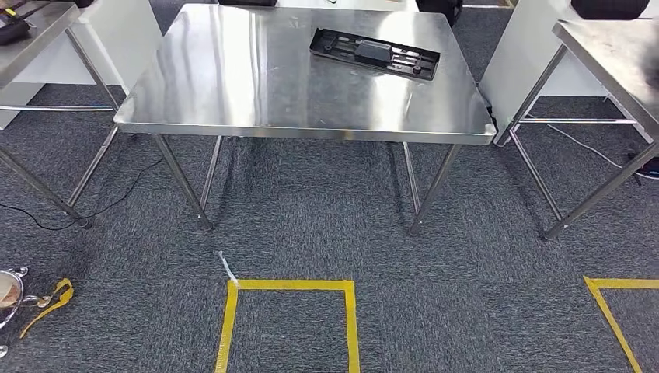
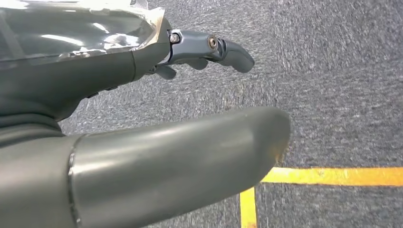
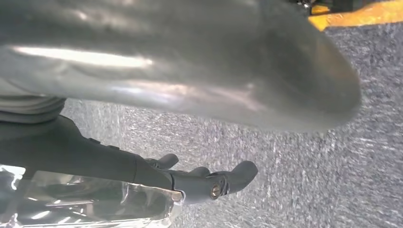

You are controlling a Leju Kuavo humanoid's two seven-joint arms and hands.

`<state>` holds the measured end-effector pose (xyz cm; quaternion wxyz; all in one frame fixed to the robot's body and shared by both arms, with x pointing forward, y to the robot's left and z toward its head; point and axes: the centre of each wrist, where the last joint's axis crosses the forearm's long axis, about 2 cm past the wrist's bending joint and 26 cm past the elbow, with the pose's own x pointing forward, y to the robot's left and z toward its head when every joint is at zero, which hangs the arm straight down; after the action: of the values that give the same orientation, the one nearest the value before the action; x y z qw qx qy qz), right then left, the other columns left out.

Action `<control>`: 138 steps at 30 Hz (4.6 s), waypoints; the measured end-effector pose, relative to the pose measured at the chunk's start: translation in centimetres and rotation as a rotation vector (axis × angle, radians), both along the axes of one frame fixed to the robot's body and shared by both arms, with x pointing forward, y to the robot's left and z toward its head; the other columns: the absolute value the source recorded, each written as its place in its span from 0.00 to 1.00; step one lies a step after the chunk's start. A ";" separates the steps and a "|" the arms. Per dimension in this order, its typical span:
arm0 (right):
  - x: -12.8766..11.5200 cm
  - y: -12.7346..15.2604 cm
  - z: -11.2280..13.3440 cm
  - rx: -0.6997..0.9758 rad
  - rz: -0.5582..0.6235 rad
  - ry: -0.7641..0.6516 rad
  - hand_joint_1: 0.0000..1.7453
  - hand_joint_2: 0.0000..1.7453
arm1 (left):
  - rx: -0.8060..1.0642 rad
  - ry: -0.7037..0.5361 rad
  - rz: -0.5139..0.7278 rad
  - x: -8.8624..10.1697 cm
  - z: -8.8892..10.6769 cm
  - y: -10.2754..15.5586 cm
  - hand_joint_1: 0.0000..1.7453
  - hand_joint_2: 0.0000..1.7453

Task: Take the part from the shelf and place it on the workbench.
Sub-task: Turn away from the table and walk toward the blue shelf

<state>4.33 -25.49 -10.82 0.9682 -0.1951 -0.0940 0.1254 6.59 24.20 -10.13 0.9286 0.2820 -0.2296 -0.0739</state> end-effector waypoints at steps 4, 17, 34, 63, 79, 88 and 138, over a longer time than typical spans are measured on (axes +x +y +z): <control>-0.3 0.0 0.0 -0.001 0.003 0.003 0.00 0.00 | -0.002 -0.005 -0.002 -0.3 0.0 0.0 0.00 0.00; -0.3 0.0 0.0 -0.001 0.006 0.002 0.00 0.00 | -0.004 -0.022 -0.011 -0.4 0.0 -0.5 0.00 0.00; -0.3 -0.1 0.0 0.000 0.021 -0.010 0.00 0.00 | -0.004 -0.022 0.008 -0.5 -0.1 0.0 0.00 0.00; 0.0 0.1 0.0 0.005 0.033 -0.026 0.00 0.00 | -0.002 -0.035 0.039 -1.3 -0.2 0.5 0.00 0.00; 0.0 0.1 0.0 0.001 0.026 -0.028 0.00 0.00 | -0.002 -0.032 0.033 -1.3 -0.2 0.2 0.00 0.00; 0.1 0.2 0.0 -0.001 0.025 -0.028 0.00 0.00 | 0.001 -0.028 0.030 -1.0 -0.2 0.2 0.00 0.00; -0.1 0.0 0.0 -0.001 -0.007 -0.031 0.00 0.00 | 0.001 -0.021 0.009 -0.5 -0.1 0.2 0.00 0.00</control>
<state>4.20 -25.53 -10.83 0.9670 -0.1977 -0.1080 0.1189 6.07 24.38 -10.23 0.9264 0.2842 -0.2378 -0.0671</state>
